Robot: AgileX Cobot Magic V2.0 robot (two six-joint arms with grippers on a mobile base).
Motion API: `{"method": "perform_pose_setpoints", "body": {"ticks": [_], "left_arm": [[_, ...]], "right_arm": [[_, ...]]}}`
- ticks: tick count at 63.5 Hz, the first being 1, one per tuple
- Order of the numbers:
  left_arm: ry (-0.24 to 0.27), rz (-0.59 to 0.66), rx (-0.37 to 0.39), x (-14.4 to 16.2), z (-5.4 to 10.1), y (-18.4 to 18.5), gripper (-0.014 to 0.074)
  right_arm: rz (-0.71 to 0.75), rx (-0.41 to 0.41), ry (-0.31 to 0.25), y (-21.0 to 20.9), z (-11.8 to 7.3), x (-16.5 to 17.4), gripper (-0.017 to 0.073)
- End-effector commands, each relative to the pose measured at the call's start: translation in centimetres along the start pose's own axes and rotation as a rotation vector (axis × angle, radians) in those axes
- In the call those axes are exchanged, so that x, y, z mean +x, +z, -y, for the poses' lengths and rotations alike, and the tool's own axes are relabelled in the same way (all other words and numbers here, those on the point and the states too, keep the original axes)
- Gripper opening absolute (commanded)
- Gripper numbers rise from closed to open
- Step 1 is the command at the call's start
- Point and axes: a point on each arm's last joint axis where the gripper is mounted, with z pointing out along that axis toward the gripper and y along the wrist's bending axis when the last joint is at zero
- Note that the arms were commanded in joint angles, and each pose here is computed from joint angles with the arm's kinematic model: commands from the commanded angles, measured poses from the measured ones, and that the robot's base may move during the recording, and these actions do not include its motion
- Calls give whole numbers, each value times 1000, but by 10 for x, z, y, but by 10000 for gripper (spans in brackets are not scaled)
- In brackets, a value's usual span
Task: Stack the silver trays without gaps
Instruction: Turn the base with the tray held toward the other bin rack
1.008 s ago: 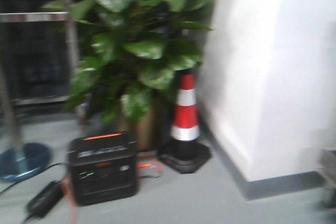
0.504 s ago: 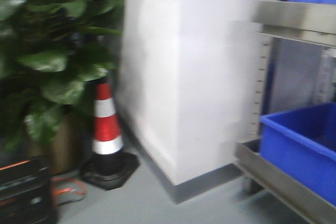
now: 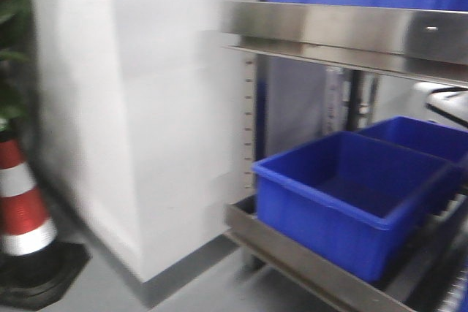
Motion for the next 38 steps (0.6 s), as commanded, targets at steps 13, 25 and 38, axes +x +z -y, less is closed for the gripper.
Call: {"method": "perform_pose_setpoints", "body": {"ticks": [13,25,38], "left_arm": [[-49,85,80,-10,11,-6,-19],[-49,85,80,-10,11,-6,-19],[-49,85,80,-10,11,-6,-19]], "right_arm": [[178,-191,19,-6,-22,-17,-69],[178,-191,19,-6,-22,-17,-69],[178,-191,19,-6,-22,-17,-69]]}}
